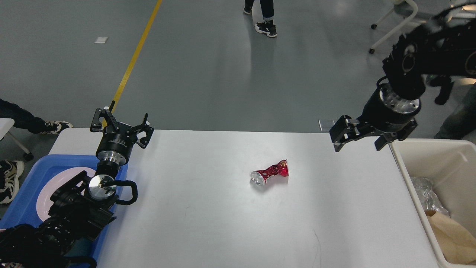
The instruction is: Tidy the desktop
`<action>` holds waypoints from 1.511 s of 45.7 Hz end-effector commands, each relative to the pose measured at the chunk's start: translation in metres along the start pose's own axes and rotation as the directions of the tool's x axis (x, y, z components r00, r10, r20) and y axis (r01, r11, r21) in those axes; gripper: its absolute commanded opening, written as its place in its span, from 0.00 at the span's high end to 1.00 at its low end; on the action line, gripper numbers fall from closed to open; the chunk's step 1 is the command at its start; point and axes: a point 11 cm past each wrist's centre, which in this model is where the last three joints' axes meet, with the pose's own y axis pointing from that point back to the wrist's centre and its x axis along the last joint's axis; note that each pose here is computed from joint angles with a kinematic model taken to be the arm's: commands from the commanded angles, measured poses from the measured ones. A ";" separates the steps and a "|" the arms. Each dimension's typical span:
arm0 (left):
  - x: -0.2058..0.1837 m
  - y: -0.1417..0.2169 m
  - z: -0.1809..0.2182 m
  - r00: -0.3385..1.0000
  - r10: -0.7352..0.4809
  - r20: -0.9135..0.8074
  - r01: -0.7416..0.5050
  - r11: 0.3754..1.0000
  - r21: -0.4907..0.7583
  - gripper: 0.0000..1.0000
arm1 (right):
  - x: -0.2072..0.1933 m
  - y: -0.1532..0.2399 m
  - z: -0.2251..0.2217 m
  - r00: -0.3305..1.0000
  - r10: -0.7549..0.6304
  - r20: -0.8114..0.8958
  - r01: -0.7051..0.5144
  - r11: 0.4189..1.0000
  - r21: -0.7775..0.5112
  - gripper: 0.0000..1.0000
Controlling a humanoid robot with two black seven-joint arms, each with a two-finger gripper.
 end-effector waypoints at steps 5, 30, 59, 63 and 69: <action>0.000 0.000 0.000 1.000 0.000 0.000 0.000 1.000 0.000 0.04 | -0.012 -0.103 -0.013 0.954 0.057 0.295 -0.112 0.979 0.171 0.00; 0.000 0.000 0.000 1.000 0.000 0.001 0.000 1.000 0.001 0.03 | -0.014 -0.207 -0.072 0.765 0.175 0.619 -0.337 0.929 0.155 0.00; 0.000 0.000 0.000 1.000 0.000 0.001 0.000 1.000 0.001 0.03 | -0.003 -0.249 -0.103 0.648 0.238 0.724 -0.462 0.878 0.125 0.00; 0.000 0.000 0.000 1.000 0.000 0.001 0.000 1.000 0.001 0.03 | -0.007 -0.254 -0.103 0.637 0.232 0.735 -0.460 0.879 0.121 0.00; 0.000 0.000 0.000 1.000 0.001 0.000 -0.001 1.000 0.000 0.03 | -0.014 -0.261 -0.105 0.637 0.221 0.739 -0.448 0.886 0.121 0.00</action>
